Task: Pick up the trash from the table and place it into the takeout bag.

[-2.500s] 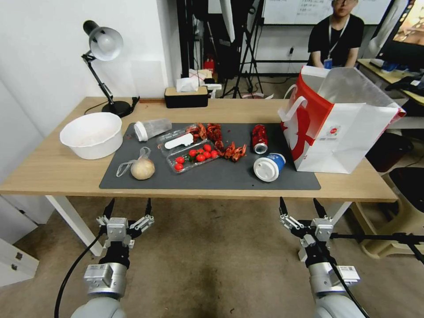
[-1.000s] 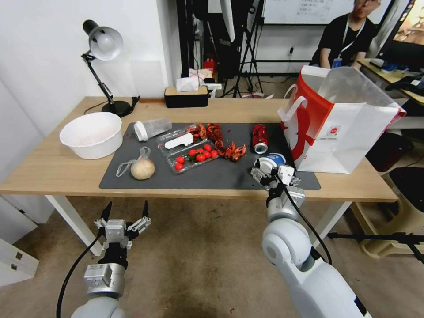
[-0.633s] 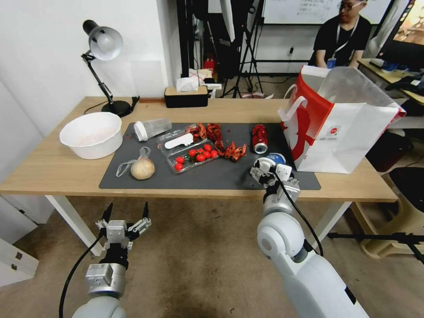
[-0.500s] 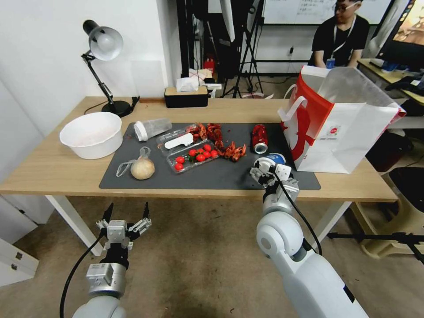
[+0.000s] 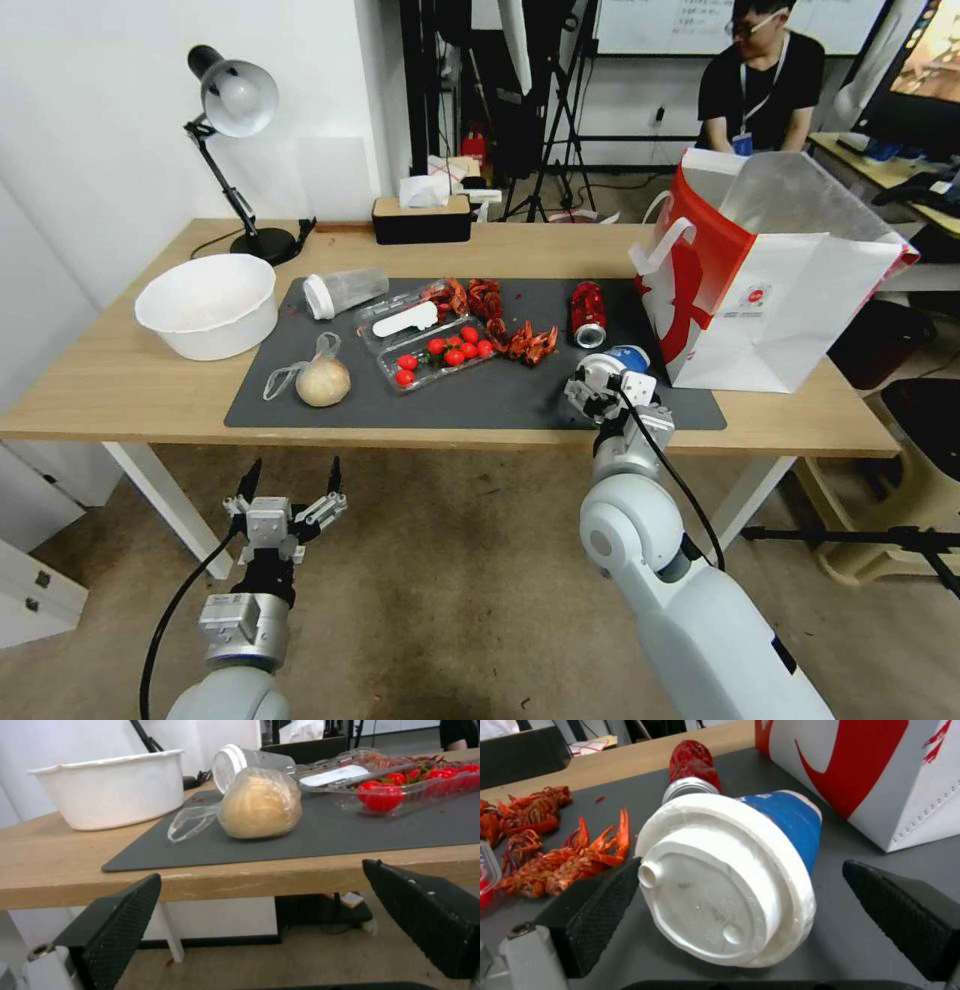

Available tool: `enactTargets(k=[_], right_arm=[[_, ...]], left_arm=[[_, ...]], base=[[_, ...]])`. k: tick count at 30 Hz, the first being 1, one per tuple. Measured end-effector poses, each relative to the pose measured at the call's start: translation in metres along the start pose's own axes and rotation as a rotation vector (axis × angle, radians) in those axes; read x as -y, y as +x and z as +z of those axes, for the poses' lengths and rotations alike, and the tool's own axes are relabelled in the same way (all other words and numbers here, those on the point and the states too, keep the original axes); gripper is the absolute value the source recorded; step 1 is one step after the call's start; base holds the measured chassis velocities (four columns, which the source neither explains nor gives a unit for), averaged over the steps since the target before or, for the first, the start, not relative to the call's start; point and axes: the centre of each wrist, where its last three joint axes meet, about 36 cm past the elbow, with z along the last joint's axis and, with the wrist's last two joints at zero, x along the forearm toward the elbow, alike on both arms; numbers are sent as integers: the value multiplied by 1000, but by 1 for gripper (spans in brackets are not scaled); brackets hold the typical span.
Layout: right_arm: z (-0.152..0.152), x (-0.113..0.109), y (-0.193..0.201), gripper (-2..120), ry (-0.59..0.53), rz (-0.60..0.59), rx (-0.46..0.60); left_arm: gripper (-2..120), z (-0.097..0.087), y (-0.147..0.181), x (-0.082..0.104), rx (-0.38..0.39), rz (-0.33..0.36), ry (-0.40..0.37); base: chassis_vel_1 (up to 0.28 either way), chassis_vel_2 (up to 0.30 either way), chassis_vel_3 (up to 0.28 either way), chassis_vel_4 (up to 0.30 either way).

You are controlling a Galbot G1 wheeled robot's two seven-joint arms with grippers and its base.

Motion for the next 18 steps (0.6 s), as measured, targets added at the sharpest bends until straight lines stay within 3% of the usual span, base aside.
enactTargets(k=[8, 15, 18], right_arm=[[2, -1, 1, 93, -9, -8, -2], [8, 2, 4, 68, -16, -17, -7], [8, 2, 4, 64, -17, -20, -6]], left_arm=[[100, 0, 0, 1, -1, 0, 3], [100, 1, 1, 4, -2, 0, 9], [100, 1, 1, 4, -1, 1, 11]], base=[[0, 0, 0, 0], [0, 0, 0, 0], [0, 0, 0, 0]])
